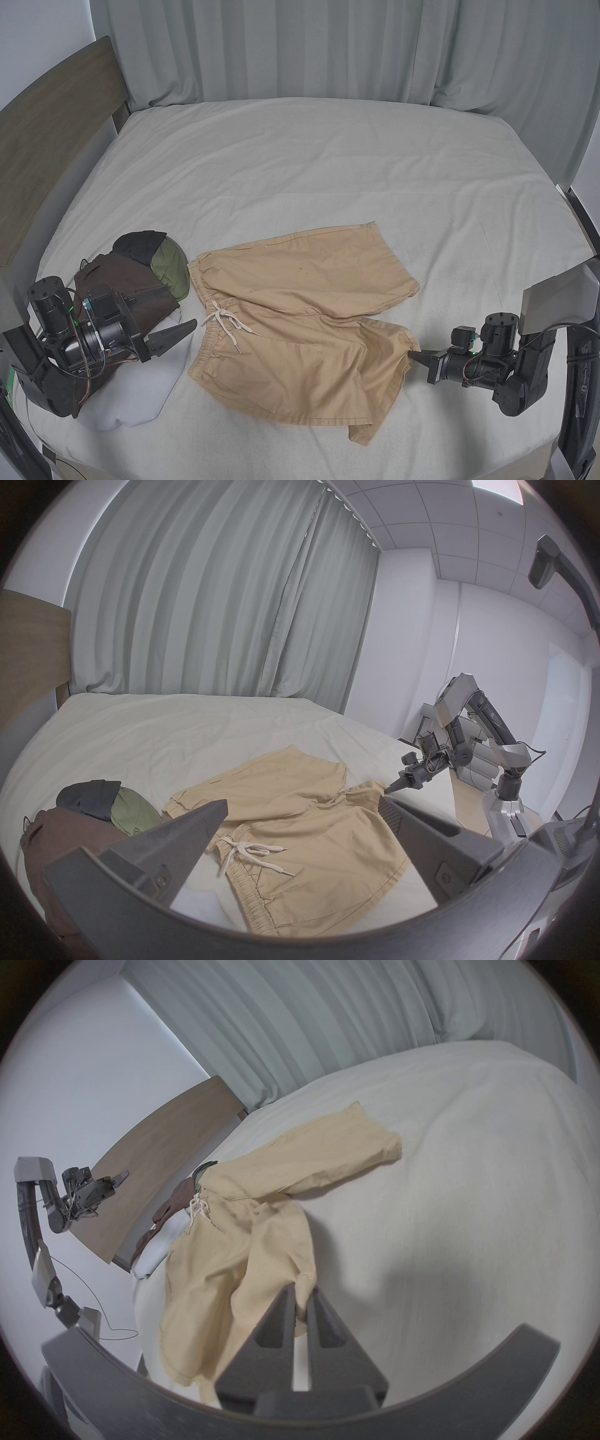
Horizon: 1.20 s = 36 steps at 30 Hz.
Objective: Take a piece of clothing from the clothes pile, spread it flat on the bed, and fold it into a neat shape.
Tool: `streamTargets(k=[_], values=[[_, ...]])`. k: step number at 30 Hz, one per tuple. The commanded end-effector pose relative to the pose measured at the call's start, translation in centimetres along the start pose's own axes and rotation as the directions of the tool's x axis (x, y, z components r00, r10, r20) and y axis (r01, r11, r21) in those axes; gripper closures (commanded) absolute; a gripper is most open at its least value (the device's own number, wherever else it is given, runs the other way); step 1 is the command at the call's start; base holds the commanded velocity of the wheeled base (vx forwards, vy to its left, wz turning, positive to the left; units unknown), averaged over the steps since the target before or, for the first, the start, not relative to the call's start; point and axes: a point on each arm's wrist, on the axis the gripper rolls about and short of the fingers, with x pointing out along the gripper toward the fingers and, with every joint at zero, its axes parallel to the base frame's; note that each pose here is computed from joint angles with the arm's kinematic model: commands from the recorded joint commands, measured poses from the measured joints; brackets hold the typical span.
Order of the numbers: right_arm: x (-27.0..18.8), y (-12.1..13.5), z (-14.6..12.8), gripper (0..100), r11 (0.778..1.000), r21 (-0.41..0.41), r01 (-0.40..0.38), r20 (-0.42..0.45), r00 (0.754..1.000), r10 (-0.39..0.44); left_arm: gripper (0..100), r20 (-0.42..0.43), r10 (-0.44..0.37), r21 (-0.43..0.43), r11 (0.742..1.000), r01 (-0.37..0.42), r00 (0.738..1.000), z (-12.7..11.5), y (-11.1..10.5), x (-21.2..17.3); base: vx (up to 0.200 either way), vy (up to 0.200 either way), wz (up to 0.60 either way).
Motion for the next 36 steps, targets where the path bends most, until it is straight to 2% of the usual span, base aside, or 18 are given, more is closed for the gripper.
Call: streamTargets(k=[1,7,16,36], values=[[0.4,-0.7,0.6,100,1.000,-0.026,0.011,0.032,0.999,-0.010,0,0.000,0.000,0.000,1.000,0.000,1.000,0.0,0.0,0.0,0.000,0.000,0.00],[1.4,-1.2,1.9,100,0.997,-0.072,0.009,0.092,0.996,-0.003,0,-0.001,0.000,-0.001,1.000,0.000,1.000,-0.1,0.0,0.0,0.000,0.000,0.00],[2.2,-1.7,3.1,100,0.995,-0.095,0.013,0.147,0.989,0.001,0,-0.004,-0.003,-0.004,1.000,0.003,1.000,-0.1,-0.1,0.1,0.000,0.000,0.00],[2.3,-2.7,3.4,100,0.995,-0.088,0.037,0.164,0.986,-0.022,0,-0.005,-0.003,-0.005,1.000,0.003,1.000,-0.2,0.0,0.1,0.000,0.000,0.00]])
